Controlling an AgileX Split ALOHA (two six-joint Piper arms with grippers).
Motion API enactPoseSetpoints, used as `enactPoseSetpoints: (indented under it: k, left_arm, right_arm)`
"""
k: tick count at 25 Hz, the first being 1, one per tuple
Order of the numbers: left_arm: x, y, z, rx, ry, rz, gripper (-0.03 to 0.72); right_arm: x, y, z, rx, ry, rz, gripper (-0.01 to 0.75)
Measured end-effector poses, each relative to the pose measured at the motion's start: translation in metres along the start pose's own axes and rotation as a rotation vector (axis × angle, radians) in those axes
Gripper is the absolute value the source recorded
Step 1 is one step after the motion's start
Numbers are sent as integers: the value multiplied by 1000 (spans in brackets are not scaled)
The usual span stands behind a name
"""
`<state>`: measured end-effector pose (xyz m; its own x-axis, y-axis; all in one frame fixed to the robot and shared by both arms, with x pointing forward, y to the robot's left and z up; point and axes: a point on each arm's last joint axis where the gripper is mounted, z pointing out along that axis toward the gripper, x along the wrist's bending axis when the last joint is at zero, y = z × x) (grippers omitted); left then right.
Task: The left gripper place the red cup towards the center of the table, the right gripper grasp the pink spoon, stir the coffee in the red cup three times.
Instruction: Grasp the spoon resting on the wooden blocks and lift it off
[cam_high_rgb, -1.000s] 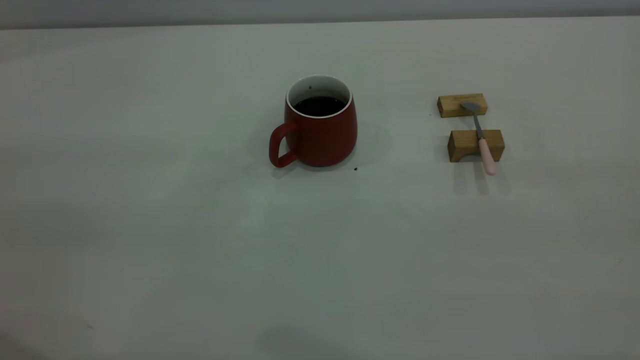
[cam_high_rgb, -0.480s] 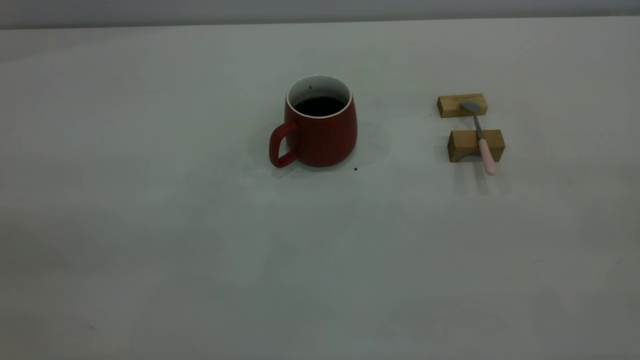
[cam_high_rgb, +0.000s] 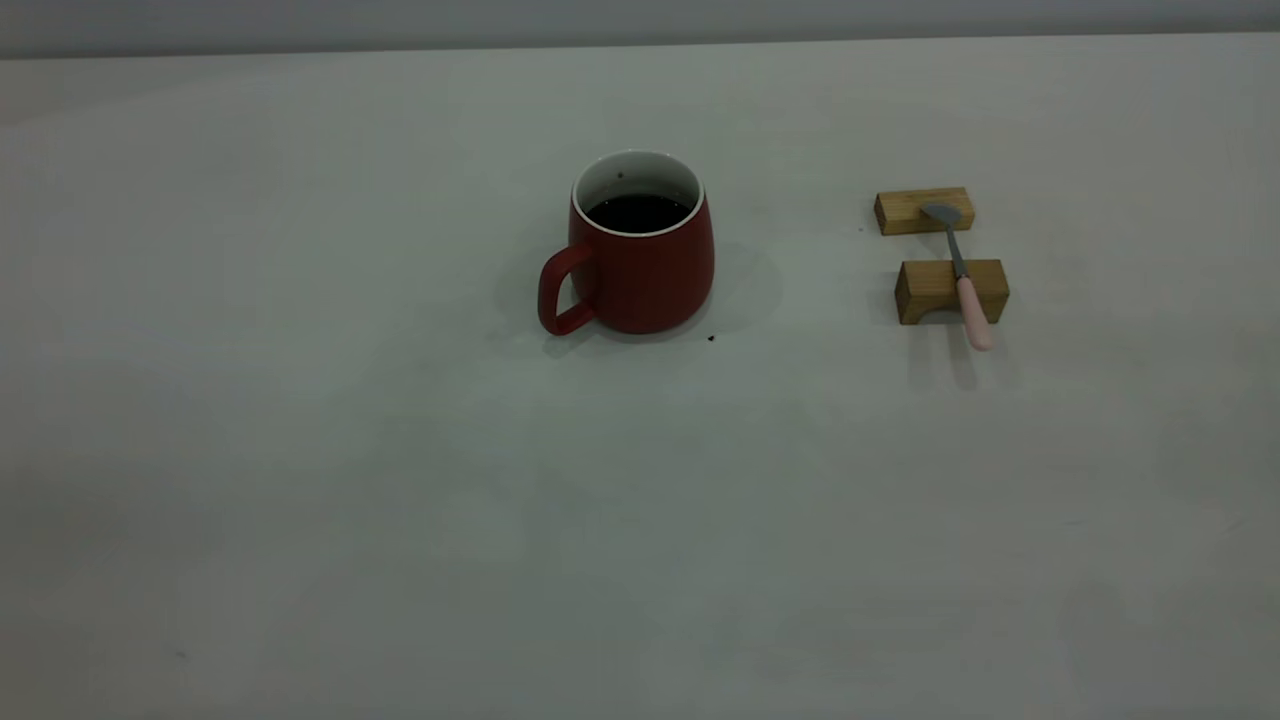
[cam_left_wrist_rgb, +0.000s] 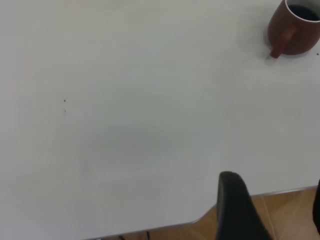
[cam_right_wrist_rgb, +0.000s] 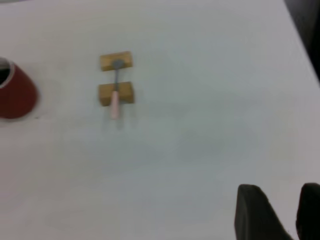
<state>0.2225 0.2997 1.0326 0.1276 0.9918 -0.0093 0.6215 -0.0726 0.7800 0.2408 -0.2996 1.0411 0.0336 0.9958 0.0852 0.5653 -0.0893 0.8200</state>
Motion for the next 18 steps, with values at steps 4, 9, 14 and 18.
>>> enactPoseSetpoints:
  k: [4,9,14,18]
  left_arm:
    - [0,0,0,1,-3,-1,446]
    - [0,0,0,1,-3,-1,446]
    - [0,0,0,1,-3,-1,446]
    - [0,0,0,1,-3,-1,446]
  right_arm:
    - [9,22,16,18,64,-3,360]
    - [20,56,56,38,135,10,499]
    - [29,76,120,153,195,50,532]
    - [38,85,179,332,255,40,534]
